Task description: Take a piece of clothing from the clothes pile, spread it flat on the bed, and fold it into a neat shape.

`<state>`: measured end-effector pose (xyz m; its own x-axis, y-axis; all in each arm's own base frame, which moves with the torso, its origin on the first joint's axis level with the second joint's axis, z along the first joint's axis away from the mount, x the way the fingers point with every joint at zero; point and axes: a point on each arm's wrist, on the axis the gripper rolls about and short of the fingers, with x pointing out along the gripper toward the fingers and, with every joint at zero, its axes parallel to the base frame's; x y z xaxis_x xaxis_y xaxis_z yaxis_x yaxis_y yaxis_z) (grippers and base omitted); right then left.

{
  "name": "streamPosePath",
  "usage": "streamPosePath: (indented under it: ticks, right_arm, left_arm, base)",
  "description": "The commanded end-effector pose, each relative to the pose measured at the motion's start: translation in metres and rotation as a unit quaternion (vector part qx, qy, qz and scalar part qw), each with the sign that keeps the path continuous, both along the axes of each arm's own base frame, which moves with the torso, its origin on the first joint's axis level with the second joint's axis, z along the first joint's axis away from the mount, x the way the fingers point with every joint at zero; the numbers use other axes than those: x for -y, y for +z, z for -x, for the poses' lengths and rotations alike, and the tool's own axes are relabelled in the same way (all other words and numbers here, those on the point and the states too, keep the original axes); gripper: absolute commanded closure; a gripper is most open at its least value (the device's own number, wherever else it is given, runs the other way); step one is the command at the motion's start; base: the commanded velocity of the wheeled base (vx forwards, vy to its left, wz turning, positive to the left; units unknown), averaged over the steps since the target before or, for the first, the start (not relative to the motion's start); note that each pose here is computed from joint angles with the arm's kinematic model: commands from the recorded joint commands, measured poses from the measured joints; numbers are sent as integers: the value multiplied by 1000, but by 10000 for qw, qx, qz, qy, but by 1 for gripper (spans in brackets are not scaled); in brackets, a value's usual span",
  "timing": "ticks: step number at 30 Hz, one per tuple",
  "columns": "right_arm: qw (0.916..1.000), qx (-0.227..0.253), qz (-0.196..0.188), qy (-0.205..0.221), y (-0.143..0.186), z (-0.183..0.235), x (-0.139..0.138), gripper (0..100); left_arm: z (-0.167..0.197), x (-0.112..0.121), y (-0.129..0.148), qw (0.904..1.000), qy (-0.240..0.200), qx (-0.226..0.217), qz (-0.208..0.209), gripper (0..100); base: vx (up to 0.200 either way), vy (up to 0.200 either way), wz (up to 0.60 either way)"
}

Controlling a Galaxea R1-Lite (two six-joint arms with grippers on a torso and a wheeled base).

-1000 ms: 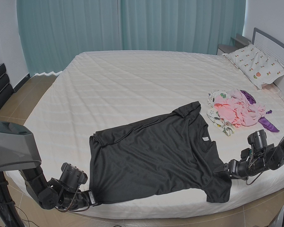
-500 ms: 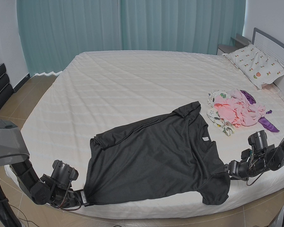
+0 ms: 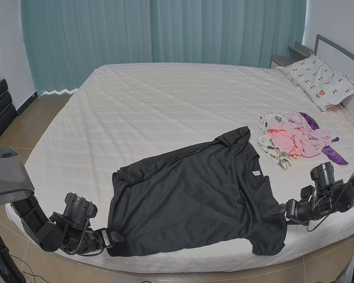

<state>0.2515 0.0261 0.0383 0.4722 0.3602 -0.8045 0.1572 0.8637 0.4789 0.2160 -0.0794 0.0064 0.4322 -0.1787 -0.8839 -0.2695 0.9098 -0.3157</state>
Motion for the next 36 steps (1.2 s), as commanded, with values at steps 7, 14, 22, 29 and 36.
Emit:
streamPosePath:
  ticks: [7, 14, 22, 29, 36]
  right_arm:
    - [10000, 24, -4, 28, 1, 1, -1, 0]
    - [10000, -3, 9, 69, 0, 2, -3, 0]
    - [10000, -3, 9, 69, 0, 2, -3, 0]
    - [10000, -9, 34, 79, 0, 3, -3, 0]
    - [9999, -6, 37, 124, 0, 6, -4, 0]
  left_arm:
    - [-24, 5, 30, 9943, 622, 683, 541, 0]
    - [-26, 6, 37, 9915, 764, 795, 693, 0]
    - [-27, 6, 38, 9913, 772, 802, 696, 0]
    - [-28, 5, 39, 9906, 786, 843, 737, 0]
    - [-46, 10, 51, 9823, 1091, 1101, 1056, 0]
  base:
    - [0, 0, 0]
    - [200, 0, 0]
    - [200, 0, 0]
    - [86, 0, 0]
    - [0, 0, 0]
